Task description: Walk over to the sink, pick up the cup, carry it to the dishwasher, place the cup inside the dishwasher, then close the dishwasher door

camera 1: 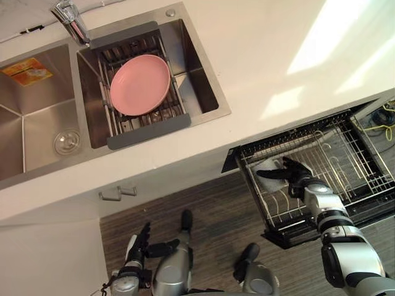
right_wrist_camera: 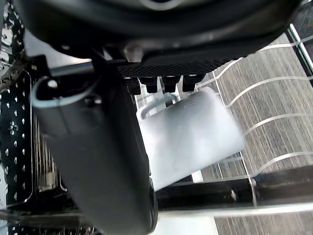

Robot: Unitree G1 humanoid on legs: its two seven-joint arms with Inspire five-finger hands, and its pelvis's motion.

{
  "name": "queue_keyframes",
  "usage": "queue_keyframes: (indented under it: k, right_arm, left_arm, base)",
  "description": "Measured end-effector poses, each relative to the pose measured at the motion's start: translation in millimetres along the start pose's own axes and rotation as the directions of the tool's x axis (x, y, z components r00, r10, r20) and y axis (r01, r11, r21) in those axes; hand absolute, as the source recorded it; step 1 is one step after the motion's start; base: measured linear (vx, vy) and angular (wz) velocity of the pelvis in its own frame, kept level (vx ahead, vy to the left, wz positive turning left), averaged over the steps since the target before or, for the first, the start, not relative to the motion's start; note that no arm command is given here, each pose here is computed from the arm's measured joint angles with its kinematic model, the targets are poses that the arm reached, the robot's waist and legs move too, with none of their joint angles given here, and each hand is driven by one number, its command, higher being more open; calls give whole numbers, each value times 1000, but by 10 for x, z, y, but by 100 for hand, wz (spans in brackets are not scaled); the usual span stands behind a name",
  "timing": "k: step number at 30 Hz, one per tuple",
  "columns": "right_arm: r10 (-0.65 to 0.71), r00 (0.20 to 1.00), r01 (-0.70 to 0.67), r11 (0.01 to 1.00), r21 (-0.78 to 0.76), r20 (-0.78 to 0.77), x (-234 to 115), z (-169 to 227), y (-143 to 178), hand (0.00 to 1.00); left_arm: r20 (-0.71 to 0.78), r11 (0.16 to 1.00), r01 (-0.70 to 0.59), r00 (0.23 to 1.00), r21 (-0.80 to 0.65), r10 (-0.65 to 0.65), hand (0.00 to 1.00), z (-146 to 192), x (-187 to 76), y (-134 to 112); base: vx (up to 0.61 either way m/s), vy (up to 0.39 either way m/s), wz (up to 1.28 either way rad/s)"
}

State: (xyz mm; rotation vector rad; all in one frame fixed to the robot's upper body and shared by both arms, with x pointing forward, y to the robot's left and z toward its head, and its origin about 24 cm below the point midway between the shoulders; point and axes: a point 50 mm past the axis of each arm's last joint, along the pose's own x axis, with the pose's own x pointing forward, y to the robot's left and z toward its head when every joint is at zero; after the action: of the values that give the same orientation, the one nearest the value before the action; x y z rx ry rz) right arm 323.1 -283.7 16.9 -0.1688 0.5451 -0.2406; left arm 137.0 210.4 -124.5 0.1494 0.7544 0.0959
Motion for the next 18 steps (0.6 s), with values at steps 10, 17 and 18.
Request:
queue_keyframes:
  k: [10, 17, 18]
  right_arm:
    - [-101, 924, 47, 987, 151, 370, -315, 536, 54, 100]
    - [-87, 939, -61, 909, 413, 332, -608, -56, 230, 100]
    - [-94, 941, -66, 892, 448, 325, -647, -141, 210, 100]
  left_arm:
    - [-24, 1000, -12, 1000, -3, 12, 100, -31, -4, 33]
    - [-174, 985, -140, 977, -103, 121, 100, -372, -153, 254]
    - [-206, 978, -167, 969, -127, 139, 100, -443, -183, 274]
  base:
    - [-19, -28, -11]
    - [-4, -49, -34]
    - [-19, -33, -42]
